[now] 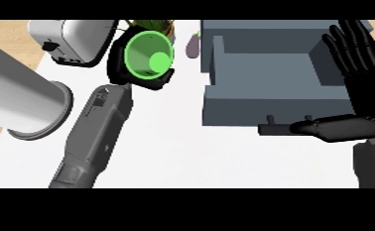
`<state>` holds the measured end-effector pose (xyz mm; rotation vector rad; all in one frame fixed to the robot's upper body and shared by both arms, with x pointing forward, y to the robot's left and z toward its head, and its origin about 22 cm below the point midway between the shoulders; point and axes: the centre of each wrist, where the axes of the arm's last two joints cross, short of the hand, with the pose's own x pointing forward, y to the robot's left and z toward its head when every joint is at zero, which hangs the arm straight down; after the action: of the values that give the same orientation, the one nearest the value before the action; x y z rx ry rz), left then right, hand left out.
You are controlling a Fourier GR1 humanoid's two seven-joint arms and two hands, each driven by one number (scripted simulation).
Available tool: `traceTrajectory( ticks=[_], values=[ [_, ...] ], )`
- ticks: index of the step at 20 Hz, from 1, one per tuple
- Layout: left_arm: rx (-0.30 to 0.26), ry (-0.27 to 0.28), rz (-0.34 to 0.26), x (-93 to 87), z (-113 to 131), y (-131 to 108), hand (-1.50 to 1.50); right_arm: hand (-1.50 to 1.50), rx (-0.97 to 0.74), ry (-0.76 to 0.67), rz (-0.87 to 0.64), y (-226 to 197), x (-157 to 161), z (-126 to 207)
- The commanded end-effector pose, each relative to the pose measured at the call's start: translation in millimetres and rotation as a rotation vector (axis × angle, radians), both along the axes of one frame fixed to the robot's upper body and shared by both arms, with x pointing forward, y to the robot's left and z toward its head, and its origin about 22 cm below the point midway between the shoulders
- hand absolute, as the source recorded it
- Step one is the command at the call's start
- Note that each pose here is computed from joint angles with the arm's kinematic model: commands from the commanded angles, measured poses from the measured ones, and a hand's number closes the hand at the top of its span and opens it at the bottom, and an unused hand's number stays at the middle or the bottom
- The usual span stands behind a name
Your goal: Pick up the cup, place it into the drawer and close the drawer
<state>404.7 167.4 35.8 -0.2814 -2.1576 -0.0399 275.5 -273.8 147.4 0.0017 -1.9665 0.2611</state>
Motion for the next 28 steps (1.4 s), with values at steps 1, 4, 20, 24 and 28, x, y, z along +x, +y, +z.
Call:
traceTrajectory(
  ticks=[1, 4, 20, 24, 28],
  values=[
    [0.034, -0.020, -0.018, 14.1, 69, -37, 1.50, -1.50, 0.020, -0.004, -0.011, 6, -6, -6],
    [0.053, -0.004, -0.042, 18.9, 103, -63, 1.50, -1.50, -0.005, -0.020, -0.016, 4, 1, 3],
    [0.305, 0.238, 0.117, 40.0, 120, -132, 1.50, -1.50, 0.003, -0.050, 0.059, 11, 10, -2],
    [0.382, 0.305, 0.075, 41.1, 121, -138, 1.50, -1.50, -0.004, -0.067, 0.089, 12, 18, 8],
    [0.496, 0.370, 0.017, 39.8, 90, -127, 1.50, -1.50, 0.009, -0.085, 0.120, 15, 18, 11]
  ],
)
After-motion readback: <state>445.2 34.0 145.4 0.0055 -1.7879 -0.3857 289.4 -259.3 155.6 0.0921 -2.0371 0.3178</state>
